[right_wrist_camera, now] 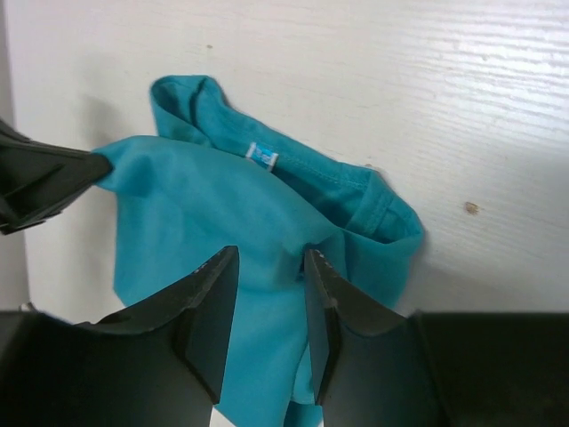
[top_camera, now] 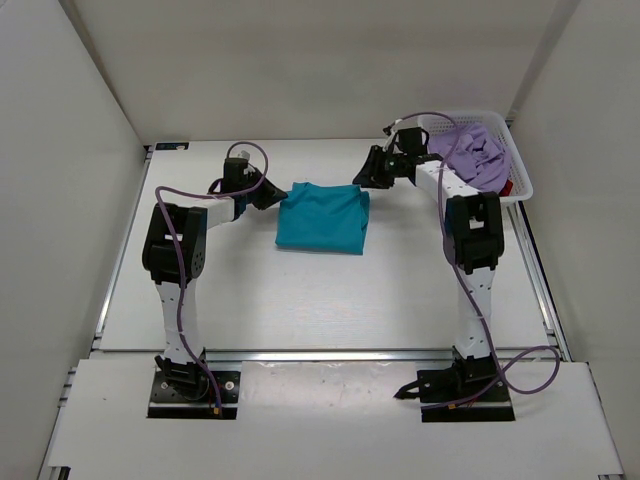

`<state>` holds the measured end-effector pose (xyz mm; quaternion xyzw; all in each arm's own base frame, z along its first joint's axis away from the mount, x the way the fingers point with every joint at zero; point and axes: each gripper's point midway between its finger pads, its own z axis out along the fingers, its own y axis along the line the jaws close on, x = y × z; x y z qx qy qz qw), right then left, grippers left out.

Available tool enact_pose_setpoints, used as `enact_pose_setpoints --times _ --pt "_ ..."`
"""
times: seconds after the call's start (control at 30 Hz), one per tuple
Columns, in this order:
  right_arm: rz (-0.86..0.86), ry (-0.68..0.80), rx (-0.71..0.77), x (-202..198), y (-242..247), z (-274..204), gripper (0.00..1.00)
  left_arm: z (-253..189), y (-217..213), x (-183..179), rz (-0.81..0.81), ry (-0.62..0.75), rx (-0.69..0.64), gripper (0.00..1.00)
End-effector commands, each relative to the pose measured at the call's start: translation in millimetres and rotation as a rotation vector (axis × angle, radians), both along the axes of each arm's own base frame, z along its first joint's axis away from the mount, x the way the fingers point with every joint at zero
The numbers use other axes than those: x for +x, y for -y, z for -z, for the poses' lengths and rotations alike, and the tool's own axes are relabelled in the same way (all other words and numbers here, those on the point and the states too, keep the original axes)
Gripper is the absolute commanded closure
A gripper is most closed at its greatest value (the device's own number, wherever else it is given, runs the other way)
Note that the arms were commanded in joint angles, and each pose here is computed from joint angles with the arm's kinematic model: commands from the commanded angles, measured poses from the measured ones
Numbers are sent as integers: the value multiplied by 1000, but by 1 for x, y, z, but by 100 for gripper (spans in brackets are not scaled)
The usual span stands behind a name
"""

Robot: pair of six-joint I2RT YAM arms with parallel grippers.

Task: Fold and stack the t-shirts
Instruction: Fold the long partially folded tshirt into a neat square

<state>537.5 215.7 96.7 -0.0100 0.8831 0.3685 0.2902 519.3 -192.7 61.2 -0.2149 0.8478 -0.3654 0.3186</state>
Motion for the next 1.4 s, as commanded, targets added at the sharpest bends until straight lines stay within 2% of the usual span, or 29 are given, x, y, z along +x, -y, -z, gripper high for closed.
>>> enact_pose_setpoints --times 0.0,0.13,0.17,0.23,0.3,0.33,0.4,0.8,0.93,1.03,1.13,1.23,1.37 --pt "28 2 -73 5 6 1 66 -34 3 11 11 76 -21 92" --pt "32 1 -43 1 5 1 64 -33 4 11 12 73 -26 93" --pt "33 -33 -51 -2 5 12 65 -34 6 11 17 73 -27 93" --pt "-2 -21 -46 0 -3 6 70 -29 5 9 14 64 -28 93" --pt "-18 -36 -31 -3 -7 7 81 -34 7 11 19 78 -27 94" --pt "-14 -34 -16 -3 -12 4 91 -33 6 11 20 71 -33 94" --pt "-1 -15 3 -3 -7 -5 100 -39 6 12 15 81 -36 94" --pt "109 13 47 -50 30 -51 100 -87 20 8 31 167 -58 97" --pt "147 -1 43 -55 42 -50 100 -93 31 12 42 179 -70 97" --pt "190 -51 34 -57 54 -35 100 -82 49 16 73 155 -64 98" --pt "229 -94 1 -58 68 -13 100 -66 66 22 109 133 -58 95" --pt "286 -116 -7 -59 80 1 99 -54 83 28 133 112 -65 87" --pt "306 -158 -18 -58 85 22 100 -45 81 50 105 97 -44 80"
